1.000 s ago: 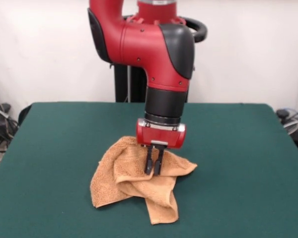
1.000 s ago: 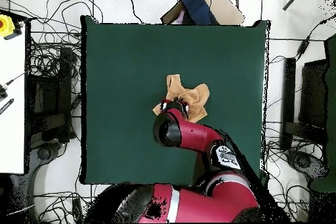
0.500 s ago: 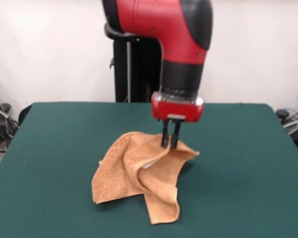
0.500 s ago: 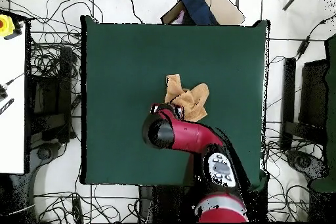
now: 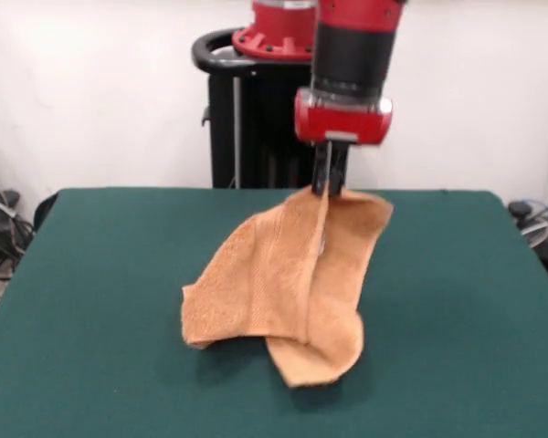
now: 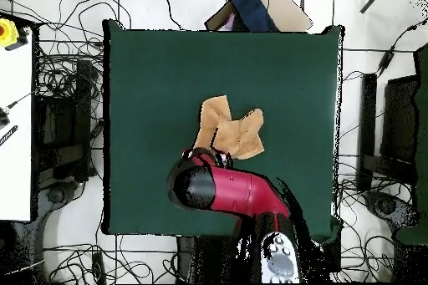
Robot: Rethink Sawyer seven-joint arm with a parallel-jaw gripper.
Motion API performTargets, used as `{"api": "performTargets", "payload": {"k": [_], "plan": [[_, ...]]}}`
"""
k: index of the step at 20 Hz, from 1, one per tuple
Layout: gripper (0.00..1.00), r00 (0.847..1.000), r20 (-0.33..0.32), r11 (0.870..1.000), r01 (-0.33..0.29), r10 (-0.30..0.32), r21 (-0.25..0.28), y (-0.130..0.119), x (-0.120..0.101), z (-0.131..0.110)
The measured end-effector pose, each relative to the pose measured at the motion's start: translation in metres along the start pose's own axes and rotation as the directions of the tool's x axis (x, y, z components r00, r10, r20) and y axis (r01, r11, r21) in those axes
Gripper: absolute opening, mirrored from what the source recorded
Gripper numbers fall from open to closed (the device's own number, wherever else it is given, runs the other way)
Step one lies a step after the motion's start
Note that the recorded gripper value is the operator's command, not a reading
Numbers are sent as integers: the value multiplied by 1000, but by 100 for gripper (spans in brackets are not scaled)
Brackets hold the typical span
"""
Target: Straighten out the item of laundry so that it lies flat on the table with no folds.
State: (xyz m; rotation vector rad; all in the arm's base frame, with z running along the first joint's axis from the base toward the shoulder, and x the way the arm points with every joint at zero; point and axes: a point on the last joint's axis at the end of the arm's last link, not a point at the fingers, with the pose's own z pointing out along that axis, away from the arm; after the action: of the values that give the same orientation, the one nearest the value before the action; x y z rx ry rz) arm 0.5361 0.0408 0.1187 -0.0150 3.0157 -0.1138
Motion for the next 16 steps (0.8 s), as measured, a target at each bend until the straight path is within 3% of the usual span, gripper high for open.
{"api": "performTargets", "payload": {"k": [8,16], "plan": [[0,998,-66,1000,-26,25,-9,-6,24,-55],[0,981,-144,991,-136,133,-9,-55,37,-114]]}}
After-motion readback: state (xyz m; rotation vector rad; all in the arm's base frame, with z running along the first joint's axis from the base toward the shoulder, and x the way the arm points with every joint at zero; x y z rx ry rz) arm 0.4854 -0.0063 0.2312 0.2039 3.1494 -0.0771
